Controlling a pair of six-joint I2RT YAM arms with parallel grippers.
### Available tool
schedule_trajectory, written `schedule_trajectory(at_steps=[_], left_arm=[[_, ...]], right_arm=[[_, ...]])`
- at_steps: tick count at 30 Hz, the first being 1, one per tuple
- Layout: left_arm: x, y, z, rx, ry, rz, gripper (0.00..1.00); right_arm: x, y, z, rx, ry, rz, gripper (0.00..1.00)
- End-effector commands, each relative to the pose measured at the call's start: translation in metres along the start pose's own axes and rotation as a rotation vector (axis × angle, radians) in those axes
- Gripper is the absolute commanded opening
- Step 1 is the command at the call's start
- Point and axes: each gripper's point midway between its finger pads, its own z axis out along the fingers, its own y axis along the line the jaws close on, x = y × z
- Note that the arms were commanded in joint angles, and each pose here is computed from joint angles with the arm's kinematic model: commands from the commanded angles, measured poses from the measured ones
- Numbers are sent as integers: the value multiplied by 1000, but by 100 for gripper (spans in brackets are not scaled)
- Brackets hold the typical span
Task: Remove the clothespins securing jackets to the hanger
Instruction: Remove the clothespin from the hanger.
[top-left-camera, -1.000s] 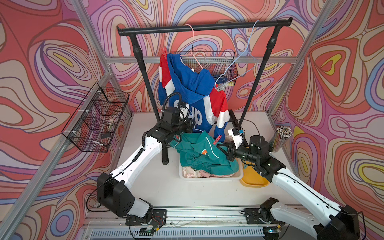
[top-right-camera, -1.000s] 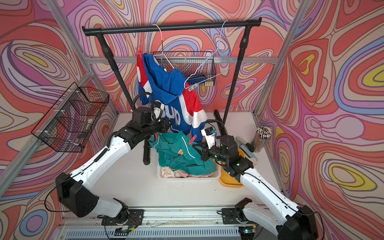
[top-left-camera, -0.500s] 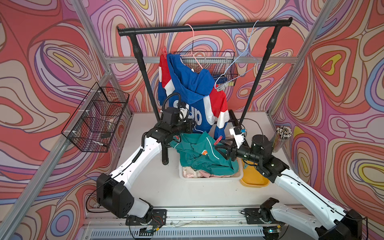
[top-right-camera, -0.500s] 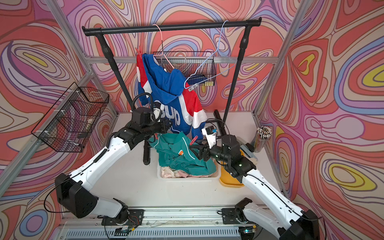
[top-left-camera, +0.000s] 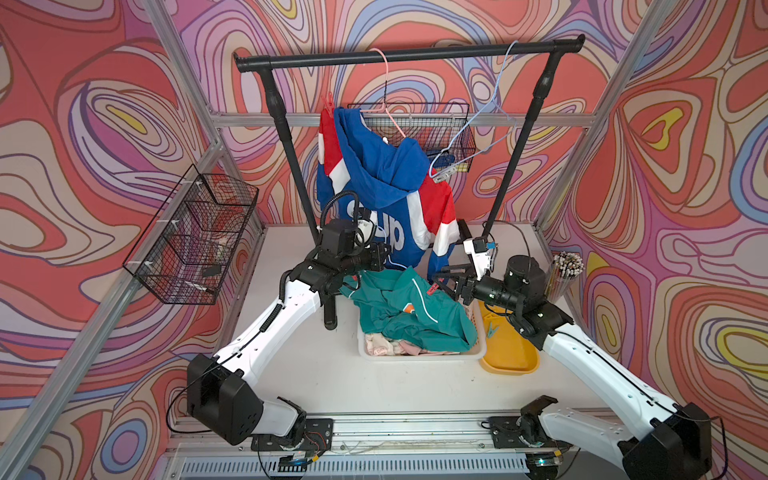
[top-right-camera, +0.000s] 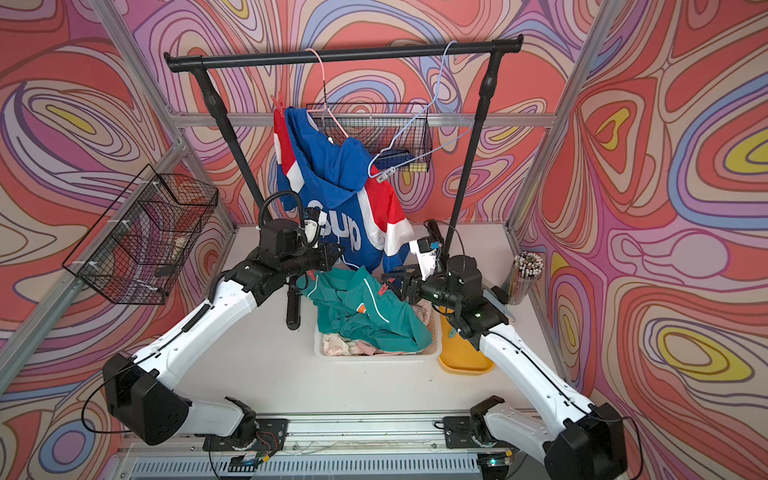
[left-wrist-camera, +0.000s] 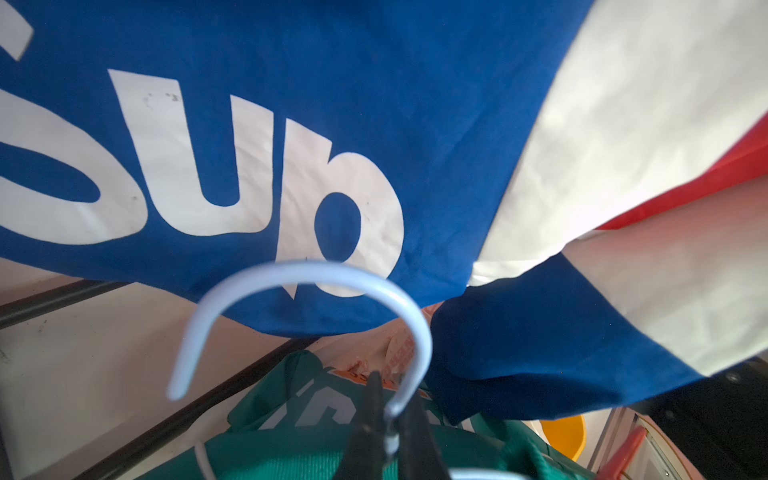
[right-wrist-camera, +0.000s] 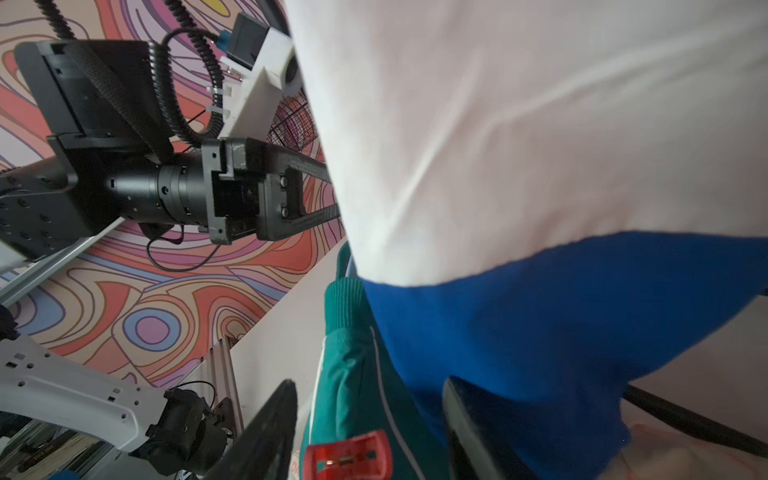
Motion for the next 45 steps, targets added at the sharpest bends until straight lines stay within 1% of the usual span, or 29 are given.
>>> schedule_trajectory(at_steps=[1,2,6,10,19,29,31,37,38,45], left_arm=[[-3,-7,-7,27,-17,9,0],[-3,-6,-7,27,-18,10,0],[-2,-6,-5,28,-15,7,0],[-2,-6,-3,31,-13,3,0],[-2,-6,-1,37,-14,3,0],[-2,-7,-1,44,-15,2,0],[-1,-8,-1,49,-17,2,0],[-1,-7,-2,54,-31,0,0],[-1,-7,-2,53,-34,0,0],[2,-8,-4,66,-39,5,0]], right_arm=[[-8,12,-1,-57,-13,-1,56],[-8,12,-1,-58,-12,-1,56],[-4,14,-2,-66,2,6,50],[-1,11,-3,-53,10,12,39],[5,10,-1,-53,31,34,36],[5,13,0,-76,31,53,18],[4,14,0,-81,29,55,16],[0,18,0,-108,17,72,1],[0,19,1,-113,17,75,0],[-11,22,-3,-110,-18,75,0]])
